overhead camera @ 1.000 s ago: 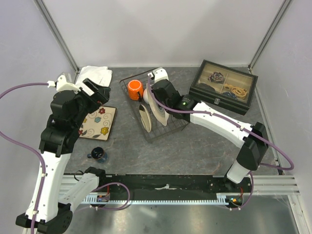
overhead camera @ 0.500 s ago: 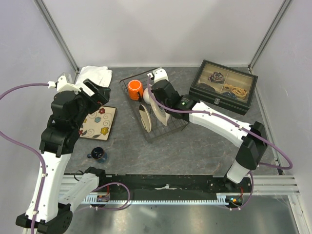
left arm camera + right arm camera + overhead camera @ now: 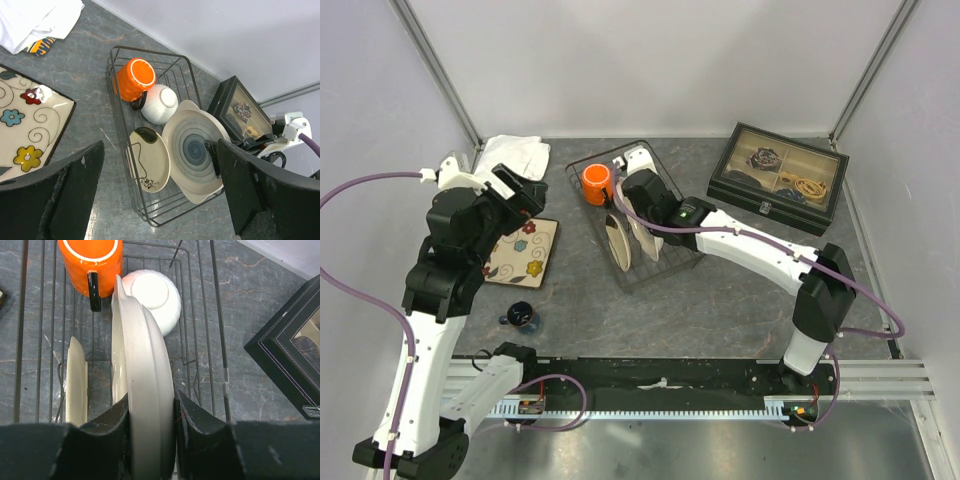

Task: Load the mixed dishes into the dish rack

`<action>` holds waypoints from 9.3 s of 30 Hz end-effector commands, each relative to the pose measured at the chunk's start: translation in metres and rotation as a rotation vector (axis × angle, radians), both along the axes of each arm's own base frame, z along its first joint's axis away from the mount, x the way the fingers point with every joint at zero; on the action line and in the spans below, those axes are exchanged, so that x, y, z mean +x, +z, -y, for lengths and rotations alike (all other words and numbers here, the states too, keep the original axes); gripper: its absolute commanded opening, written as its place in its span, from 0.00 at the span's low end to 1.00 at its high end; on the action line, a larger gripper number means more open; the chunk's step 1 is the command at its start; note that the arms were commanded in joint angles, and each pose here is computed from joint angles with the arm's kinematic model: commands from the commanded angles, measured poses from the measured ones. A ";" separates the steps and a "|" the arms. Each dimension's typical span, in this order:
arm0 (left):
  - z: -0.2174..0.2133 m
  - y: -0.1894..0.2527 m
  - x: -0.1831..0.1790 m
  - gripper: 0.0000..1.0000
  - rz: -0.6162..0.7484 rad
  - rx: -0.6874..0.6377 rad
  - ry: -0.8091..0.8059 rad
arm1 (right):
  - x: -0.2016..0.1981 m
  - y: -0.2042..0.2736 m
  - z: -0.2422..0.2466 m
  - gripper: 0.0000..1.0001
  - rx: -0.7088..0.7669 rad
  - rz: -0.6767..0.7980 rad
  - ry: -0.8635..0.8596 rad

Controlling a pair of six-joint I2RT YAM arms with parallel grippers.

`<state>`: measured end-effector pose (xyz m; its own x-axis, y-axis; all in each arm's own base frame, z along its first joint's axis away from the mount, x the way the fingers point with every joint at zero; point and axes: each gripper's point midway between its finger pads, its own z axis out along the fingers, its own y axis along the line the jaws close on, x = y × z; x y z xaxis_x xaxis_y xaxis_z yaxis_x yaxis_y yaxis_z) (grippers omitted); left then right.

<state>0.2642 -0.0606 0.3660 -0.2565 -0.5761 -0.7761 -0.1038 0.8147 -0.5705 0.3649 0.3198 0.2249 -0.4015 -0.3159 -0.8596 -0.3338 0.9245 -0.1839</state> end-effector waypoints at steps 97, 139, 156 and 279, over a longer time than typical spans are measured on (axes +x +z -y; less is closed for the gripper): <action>-0.051 -0.148 0.075 0.93 -0.379 0.579 0.077 | -0.102 0.096 0.038 0.80 0.373 0.103 0.059; -0.064 -0.317 0.102 0.92 -0.664 0.956 -0.152 | -0.118 0.060 0.057 0.84 0.409 0.053 0.039; -0.078 -0.337 0.097 0.72 -0.790 1.024 -0.124 | -0.117 0.068 0.051 0.84 0.427 0.059 0.056; -0.212 -0.144 0.065 0.57 -0.444 0.251 0.558 | -0.062 -0.138 -0.297 0.86 0.674 -0.487 0.375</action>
